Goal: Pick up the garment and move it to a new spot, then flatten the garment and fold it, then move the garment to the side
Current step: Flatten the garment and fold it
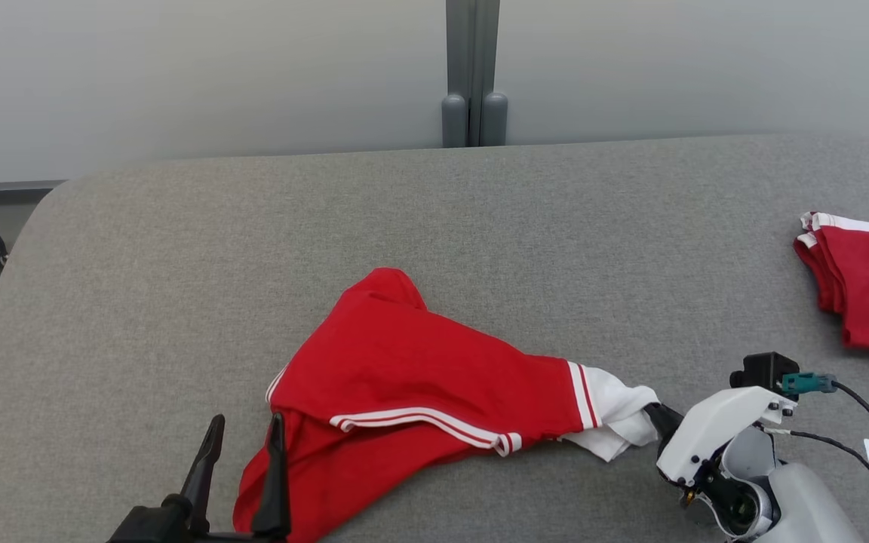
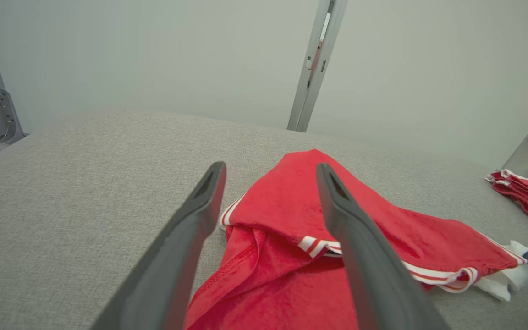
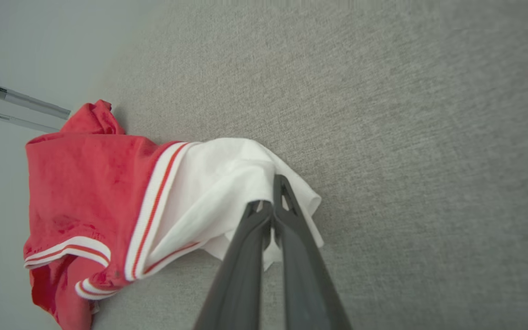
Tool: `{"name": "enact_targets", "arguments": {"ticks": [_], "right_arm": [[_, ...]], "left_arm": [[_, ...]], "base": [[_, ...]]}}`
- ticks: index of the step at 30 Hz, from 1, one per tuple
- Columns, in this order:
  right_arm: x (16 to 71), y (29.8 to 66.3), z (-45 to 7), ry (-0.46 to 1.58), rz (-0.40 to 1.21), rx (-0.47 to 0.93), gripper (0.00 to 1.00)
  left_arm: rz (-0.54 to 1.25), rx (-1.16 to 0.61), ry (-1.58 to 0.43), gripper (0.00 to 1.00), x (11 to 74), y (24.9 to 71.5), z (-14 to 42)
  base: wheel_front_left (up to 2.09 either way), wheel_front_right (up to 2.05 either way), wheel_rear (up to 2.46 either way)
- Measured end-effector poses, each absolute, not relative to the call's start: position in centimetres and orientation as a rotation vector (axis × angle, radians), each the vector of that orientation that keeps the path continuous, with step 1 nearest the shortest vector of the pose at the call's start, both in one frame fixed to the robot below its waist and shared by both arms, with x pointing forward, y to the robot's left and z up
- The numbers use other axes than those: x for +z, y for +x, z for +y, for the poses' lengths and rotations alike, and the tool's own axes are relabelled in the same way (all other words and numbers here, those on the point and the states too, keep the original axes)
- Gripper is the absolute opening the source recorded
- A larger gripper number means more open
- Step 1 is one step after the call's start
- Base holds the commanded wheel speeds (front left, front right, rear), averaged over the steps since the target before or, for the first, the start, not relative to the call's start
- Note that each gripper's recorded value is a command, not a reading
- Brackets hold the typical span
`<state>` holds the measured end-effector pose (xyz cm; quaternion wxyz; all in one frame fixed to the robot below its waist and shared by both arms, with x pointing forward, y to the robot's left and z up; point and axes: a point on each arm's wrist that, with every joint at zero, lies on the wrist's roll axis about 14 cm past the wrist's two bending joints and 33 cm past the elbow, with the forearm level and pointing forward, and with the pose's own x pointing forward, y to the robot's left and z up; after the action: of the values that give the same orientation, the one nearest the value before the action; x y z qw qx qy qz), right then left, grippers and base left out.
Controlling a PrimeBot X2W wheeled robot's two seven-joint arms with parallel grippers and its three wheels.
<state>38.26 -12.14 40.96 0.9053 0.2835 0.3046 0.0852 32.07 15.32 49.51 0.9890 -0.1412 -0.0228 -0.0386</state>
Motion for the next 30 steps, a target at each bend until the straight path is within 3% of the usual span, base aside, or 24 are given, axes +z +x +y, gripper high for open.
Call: {"name": "enact_targets", "arguments": {"ticks": [1,15,22,30], "right_arm": [[41.2,38.4,-12.1,0.55,0.613,0.181,1.0],[45.9,39.6,-17.3,0.126,0.275,0.115,1.0],[47.9,38.0,-18.4,-0.032,0.073,0.12,1.0],[48.1,35.3,-18.1,-0.061,0.005,0.105,1.0]], "left_arm": [[-0.047,-0.077,-0.283,1.0,49.5,32.0,15.3],[-0.05,-0.081,-0.282,1.0,49.6,31.7,15.2],[-0.05,-0.057,-0.271,1.0,49.5,31.1,16.0],[-0.036,-0.025,-0.251,1.0,48.9,29.9,17.1]], "base": [[0.0,0.0,0.0],[0.0,0.0,0.0],[0.0,0.0,0.0],[0.0,0.0,0.0]]}}
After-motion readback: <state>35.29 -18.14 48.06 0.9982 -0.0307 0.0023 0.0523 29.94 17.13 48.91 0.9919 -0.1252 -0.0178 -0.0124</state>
